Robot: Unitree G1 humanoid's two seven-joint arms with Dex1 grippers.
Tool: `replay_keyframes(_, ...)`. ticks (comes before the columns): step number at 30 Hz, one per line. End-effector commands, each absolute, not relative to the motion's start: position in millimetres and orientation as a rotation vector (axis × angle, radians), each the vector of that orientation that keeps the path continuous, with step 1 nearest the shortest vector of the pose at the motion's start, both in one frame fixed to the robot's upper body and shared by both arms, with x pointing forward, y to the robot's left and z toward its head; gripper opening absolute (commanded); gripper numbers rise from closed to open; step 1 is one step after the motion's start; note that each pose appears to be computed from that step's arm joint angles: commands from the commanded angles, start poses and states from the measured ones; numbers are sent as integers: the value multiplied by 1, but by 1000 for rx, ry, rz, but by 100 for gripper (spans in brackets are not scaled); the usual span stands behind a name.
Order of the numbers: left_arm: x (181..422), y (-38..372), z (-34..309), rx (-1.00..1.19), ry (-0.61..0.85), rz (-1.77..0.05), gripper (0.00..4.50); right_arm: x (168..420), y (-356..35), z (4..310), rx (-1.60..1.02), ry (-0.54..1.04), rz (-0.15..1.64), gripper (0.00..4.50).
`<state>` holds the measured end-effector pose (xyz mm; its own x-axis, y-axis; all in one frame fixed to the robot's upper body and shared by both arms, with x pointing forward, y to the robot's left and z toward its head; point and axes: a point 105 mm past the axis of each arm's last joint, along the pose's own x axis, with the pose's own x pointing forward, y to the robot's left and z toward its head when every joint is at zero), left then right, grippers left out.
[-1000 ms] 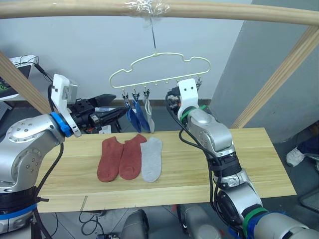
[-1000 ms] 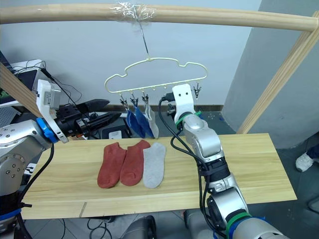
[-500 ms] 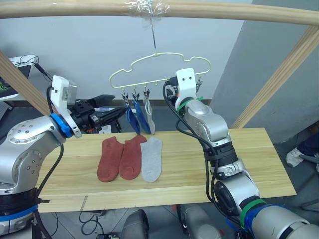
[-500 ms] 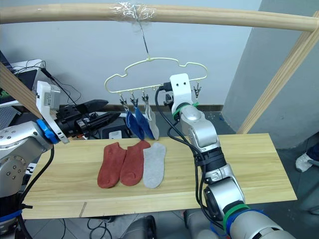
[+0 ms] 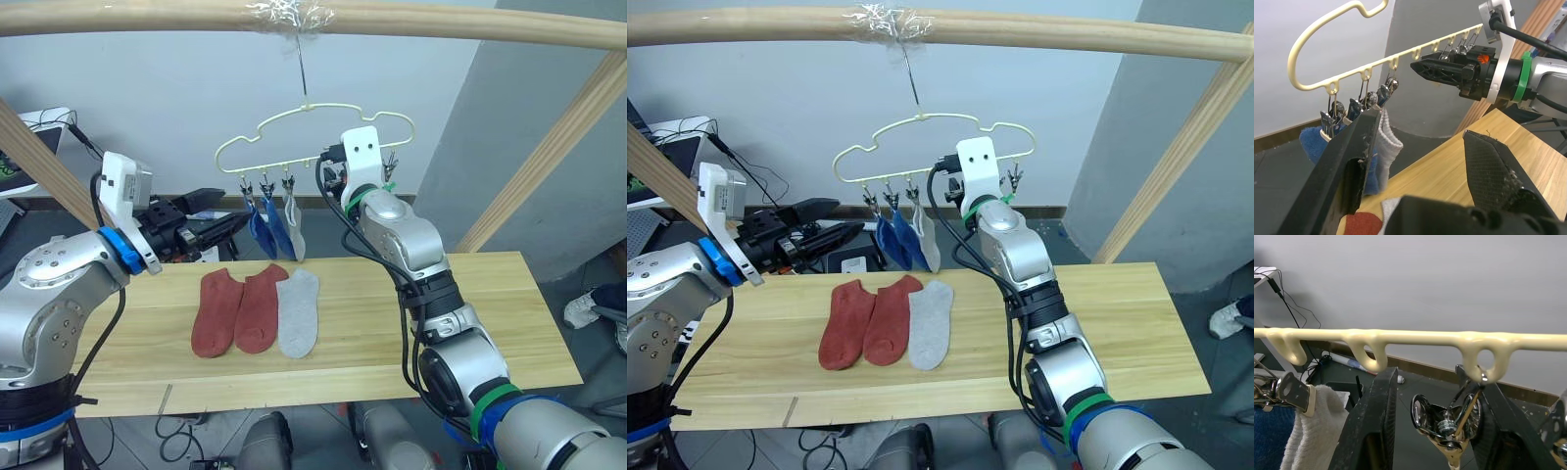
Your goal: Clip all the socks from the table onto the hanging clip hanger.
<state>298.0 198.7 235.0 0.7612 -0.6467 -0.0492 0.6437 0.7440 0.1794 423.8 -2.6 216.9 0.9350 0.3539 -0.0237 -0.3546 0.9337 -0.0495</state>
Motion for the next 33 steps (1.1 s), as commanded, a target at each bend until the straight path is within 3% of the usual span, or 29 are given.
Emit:
replay_keyframes(1, 292, 200, 248, 199, -73, -701, 309, 424, -3, 236, -55, -49, 348, 195)
replay_keyframes(26, 291, 200, 248, 194, -72, -689, 309, 421, 7, 241, -31, -40, 364, 195)
replay_keyframes(29, 290, 200, 248, 193, -71, -687, 309, 422, 5, 240, -44, -41, 345, 139)
replay_keyframes(33, 290, 200, 247, 193, -70, -686, 309, 423, 3, 240, -49, -41, 333, 31)
